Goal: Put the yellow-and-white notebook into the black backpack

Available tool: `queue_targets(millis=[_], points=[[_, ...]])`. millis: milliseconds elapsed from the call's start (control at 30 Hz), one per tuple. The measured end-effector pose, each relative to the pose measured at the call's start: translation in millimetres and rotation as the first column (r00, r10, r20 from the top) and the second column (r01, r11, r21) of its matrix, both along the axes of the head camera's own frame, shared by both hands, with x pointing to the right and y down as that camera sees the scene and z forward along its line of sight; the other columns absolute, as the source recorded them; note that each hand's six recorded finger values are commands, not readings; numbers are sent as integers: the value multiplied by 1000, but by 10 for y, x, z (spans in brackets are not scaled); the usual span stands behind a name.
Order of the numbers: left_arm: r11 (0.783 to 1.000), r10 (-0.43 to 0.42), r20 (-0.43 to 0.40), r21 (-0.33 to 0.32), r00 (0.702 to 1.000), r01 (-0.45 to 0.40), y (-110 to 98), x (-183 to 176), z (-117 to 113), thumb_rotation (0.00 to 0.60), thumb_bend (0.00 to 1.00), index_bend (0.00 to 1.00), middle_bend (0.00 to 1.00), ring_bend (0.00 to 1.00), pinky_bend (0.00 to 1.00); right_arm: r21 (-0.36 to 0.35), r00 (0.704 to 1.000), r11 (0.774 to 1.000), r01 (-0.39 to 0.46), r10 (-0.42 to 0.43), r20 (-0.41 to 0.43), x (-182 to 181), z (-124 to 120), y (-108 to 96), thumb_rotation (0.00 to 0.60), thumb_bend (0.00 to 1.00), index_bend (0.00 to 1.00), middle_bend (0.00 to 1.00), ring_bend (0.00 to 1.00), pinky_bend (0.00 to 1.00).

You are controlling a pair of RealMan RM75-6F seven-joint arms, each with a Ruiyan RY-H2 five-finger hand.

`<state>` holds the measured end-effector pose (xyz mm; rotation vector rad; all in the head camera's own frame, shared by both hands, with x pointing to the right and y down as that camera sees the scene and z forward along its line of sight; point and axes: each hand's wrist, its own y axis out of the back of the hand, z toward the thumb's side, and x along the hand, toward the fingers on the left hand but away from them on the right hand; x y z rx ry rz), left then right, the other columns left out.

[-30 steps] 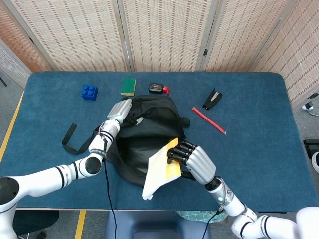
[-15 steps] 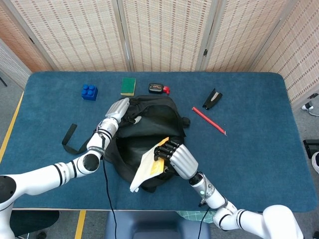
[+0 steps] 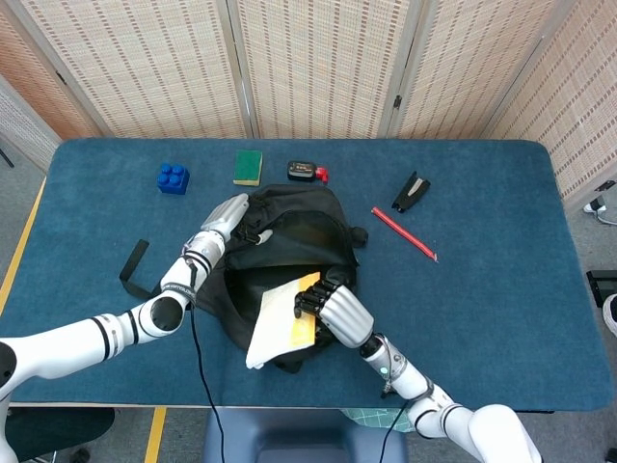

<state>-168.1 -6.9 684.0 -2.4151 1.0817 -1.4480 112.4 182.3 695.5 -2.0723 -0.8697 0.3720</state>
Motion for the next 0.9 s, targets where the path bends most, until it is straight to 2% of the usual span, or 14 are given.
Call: queue_targets(millis=[300,600,900], points=[[1000,-11,-19,-19,1000,11,27,-49,-30,600,448,605,238,157,0,8,993,1000,22,-21,-118,201,147,40,600,457,894,503,477,454],[1000,-10,-34,-23,999,9,40,-68,-77,600,449,604,235,152,0,48,961,998,48,-33,-274,331,290,-22,600,457,894,504,481,458],[1000,-3,-39,-22,999,2,53,-74,-114,600,448,599,231,148,0,166,931,986,22,41,-364,234,314,-197,600,457,901,504,480,461]])
